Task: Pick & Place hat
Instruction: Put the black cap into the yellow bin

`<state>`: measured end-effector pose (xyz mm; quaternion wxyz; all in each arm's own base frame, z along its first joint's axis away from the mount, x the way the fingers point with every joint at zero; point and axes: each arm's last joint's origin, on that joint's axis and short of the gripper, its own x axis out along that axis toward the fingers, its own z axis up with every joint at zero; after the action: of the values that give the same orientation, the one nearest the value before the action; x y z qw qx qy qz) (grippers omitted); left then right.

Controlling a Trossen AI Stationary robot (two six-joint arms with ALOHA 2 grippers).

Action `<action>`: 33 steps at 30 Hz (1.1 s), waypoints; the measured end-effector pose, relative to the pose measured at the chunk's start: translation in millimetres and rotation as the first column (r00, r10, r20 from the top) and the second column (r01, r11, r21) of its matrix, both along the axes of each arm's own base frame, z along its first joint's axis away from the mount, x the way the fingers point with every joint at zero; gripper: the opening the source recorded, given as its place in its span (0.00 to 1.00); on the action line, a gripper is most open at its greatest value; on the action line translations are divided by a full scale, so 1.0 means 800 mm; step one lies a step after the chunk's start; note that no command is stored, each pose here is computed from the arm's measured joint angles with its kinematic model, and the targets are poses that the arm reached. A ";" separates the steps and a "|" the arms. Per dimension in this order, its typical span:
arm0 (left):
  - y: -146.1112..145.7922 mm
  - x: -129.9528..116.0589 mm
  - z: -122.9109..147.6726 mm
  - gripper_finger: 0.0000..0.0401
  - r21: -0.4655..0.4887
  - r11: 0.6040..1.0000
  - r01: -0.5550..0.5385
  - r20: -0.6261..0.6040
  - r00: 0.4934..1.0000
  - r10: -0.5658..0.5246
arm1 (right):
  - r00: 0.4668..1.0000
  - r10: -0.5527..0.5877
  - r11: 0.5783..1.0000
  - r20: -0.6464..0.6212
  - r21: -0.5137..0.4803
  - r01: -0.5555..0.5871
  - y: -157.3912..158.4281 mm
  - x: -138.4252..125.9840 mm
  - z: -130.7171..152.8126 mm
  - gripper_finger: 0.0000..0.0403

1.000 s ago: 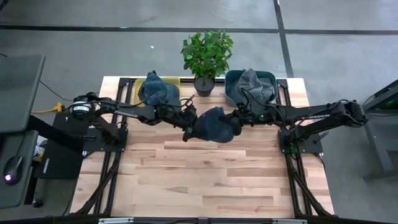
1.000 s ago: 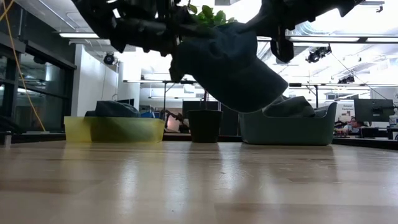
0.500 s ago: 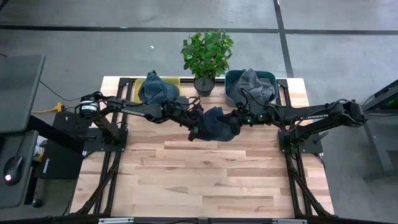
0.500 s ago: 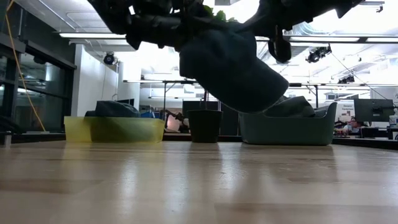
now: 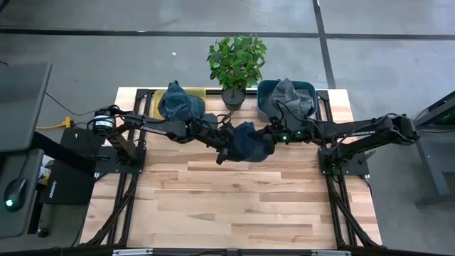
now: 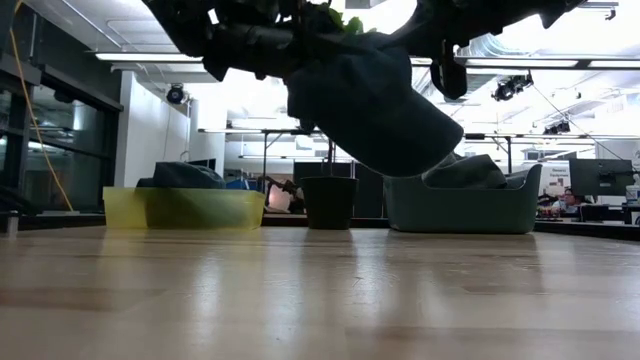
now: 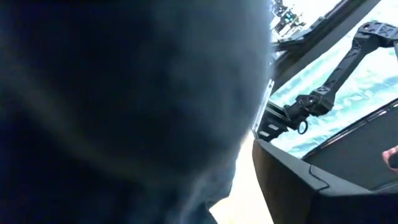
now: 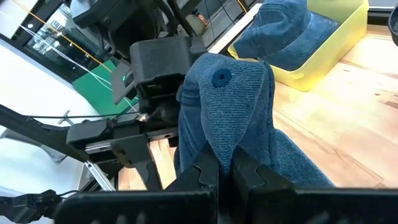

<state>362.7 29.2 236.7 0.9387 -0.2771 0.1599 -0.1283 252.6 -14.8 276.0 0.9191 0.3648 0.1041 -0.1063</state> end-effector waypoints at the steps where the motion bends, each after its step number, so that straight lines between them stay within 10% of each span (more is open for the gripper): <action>1: 0.000 0.000 0.000 0.50 0.002 1.000 -0.006 0.000 1.000 0.006 | 1.000 0.000 1.000 0.000 0.000 0.000 0.000 0.000 0.000 0.00; 16: 0.002 0.000 0.000 0.03 0.000 1.000 -0.025 -0.004 1.000 0.025 | 1.000 0.000 1.000 0.001 -0.001 0.000 0.000 0.000 0.000 0.00; 33: 0.002 0.000 -0.001 0.00 0.000 1.000 -0.018 -0.004 1.000 0.018 | 0.999 0.044 0.999 0.000 0.005 -0.044 0.001 0.000 0.000 0.12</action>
<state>362.5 30.5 236.0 0.9394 -0.2790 0.1595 -0.1191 252.7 -13.7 275.9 0.9204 0.3645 0.1124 -0.0858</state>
